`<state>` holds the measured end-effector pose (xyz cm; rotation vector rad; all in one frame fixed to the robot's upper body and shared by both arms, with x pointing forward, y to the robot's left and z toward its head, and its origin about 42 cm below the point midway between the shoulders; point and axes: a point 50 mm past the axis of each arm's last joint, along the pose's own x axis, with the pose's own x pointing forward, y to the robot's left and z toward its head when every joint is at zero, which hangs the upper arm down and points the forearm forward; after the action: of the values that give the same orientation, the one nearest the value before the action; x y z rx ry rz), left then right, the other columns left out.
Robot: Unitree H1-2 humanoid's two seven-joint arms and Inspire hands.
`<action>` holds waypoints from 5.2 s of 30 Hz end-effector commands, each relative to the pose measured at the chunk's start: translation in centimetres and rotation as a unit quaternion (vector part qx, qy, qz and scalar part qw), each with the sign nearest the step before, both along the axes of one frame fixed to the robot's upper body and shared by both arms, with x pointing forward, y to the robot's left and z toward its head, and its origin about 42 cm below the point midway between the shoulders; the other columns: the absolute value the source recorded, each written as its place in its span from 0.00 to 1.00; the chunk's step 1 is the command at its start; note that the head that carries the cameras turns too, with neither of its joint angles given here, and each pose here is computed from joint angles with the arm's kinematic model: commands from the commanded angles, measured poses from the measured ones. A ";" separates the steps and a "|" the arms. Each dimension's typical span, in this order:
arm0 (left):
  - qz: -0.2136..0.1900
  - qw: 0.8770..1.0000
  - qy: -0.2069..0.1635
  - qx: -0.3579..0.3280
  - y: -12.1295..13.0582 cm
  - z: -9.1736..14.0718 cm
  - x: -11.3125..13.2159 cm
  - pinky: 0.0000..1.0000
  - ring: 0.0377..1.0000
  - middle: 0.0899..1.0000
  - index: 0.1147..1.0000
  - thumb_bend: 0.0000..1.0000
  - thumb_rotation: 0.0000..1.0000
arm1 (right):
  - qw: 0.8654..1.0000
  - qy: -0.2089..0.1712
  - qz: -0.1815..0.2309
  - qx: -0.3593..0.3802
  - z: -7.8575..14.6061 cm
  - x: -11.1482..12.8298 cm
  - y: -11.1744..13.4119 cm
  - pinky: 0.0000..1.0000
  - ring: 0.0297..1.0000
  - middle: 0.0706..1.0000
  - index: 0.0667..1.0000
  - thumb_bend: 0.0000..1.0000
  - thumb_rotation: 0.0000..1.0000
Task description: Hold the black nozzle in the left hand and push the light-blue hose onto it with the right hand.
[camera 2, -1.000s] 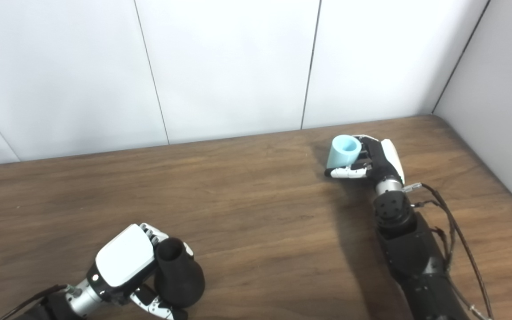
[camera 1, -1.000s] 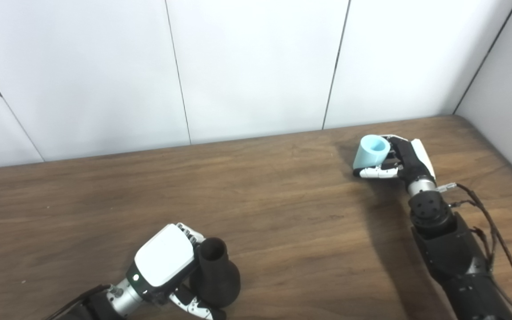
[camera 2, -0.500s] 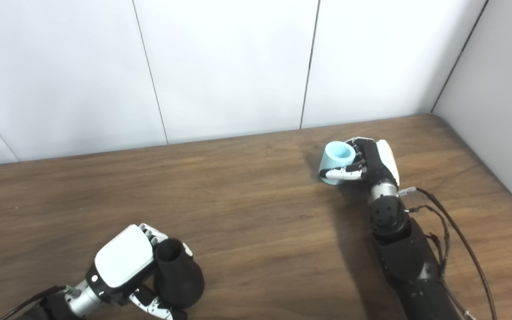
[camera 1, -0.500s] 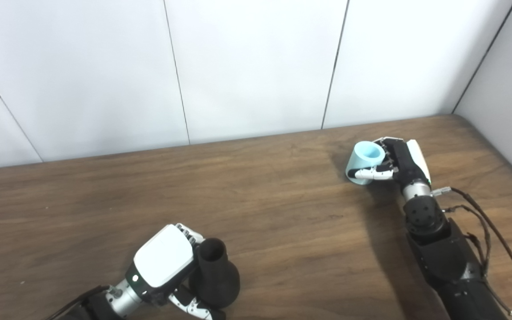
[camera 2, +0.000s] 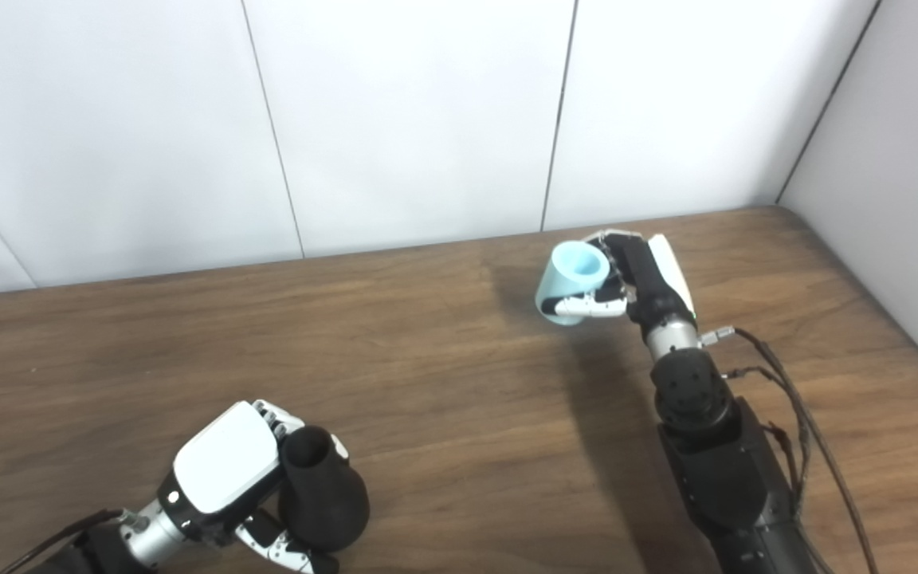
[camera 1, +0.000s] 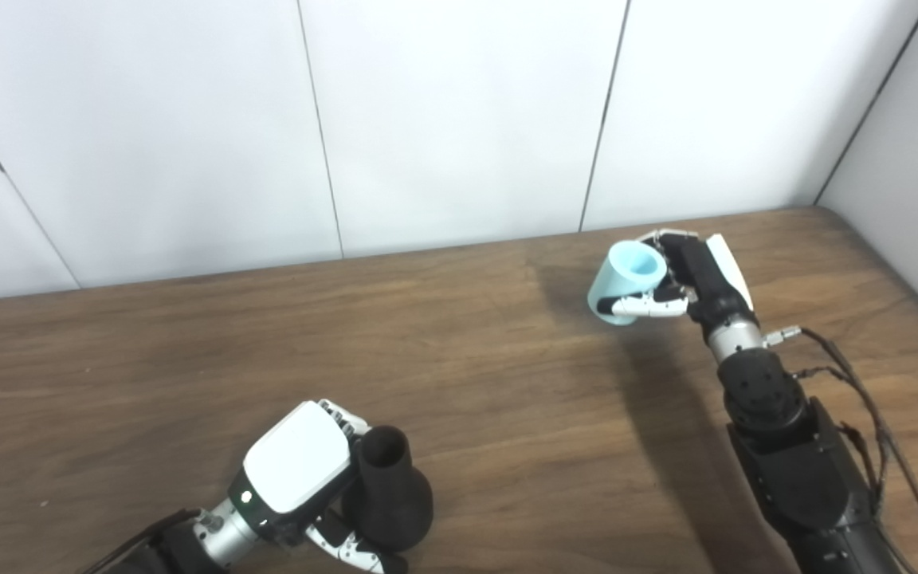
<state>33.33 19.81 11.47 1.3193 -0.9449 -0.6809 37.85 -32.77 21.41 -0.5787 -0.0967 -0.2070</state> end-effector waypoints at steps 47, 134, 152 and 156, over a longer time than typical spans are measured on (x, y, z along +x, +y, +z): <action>0.009 0.995 0.055 0.089 -2.8 -4.4 -2.1 0.08 0.10 0.12 0.41 0.52 0.04 | 0.947 -0.126 0.292 -0.054 10.4 -9.4 12.2 0.31 0.39 0.45 0.46 0.52 0.00; 0.018 0.991 0.061 0.119 -3.8 -5.0 -2.5 0.09 0.10 0.14 0.41 0.52 0.04 | 0.934 -0.077 0.344 -0.060 5.3 -8.6 16.0 0.30 0.39 0.44 0.49 0.52 0.00; 0.020 0.990 0.062 0.124 -3.5 -5.0 -2.4 0.09 0.10 0.14 0.41 0.52 0.04 | 0.931 -0.048 0.357 -0.062 4.8 -9.1 16.0 0.29 0.37 0.44 0.49 0.52 0.00; 0.021 0.990 0.065 0.121 -3.4 -5.2 -2.3 0.08 0.10 0.13 0.41 0.52 0.04 | 0.929 -0.040 0.360 -0.074 5.2 -9.1 15.7 0.30 0.39 0.45 0.48 0.52 0.00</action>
<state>33.70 16.33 11.16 1.3674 -0.8848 -0.6614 28.93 -17.36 25.92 -0.6254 -0.3820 0.4521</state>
